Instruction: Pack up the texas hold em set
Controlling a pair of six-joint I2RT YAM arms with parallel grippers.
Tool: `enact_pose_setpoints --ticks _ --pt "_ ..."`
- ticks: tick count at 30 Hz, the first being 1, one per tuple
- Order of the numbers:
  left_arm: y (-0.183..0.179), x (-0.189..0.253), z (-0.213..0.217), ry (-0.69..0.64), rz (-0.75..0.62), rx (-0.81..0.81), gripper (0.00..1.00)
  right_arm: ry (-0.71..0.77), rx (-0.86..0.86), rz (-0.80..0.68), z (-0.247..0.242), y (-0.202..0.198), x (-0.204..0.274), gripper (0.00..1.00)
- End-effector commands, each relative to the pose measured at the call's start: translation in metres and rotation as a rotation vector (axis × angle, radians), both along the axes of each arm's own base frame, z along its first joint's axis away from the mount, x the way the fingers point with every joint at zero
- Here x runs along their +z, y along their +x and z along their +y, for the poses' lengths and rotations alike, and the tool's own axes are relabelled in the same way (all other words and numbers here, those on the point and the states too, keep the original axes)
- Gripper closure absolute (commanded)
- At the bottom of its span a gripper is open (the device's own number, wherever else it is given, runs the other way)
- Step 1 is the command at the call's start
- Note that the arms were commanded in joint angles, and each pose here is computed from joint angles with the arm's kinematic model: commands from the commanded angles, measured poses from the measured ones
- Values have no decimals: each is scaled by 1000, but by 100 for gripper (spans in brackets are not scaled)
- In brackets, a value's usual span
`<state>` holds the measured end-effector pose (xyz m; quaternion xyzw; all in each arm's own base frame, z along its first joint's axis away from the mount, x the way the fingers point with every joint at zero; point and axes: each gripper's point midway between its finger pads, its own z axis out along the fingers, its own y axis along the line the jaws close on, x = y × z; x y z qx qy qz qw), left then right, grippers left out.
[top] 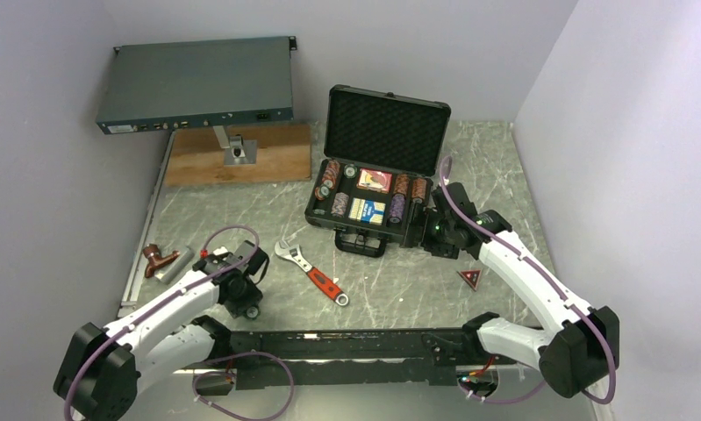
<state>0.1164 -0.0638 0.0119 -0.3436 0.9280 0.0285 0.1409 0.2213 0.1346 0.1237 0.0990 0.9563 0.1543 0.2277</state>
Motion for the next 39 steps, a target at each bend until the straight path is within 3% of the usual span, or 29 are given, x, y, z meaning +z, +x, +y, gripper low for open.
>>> enact_pose_setpoints --ticks 1,17,23,32,36,39 --pt "15 -3 -14 -48 -49 -16 70 -11 10 -31 -4 0 8 12" --pt "99 30 -79 -188 -260 -228 69 -13 9 -40 -5 1 9 12" --pt "125 49 -94 -161 -266 -313 67 -20 8 -48 -7 -1 11 12" --pt "100 50 -73 -91 -218 -409 45 -26 6 -53 -9 -2 9 11" --pt "96 57 -62 -48 -234 -438 22 -21 13 -45 -7 -1 7 11" --pt "100 57 -57 -17 -213 -469 21 -18 17 -43 -6 0 6 11"
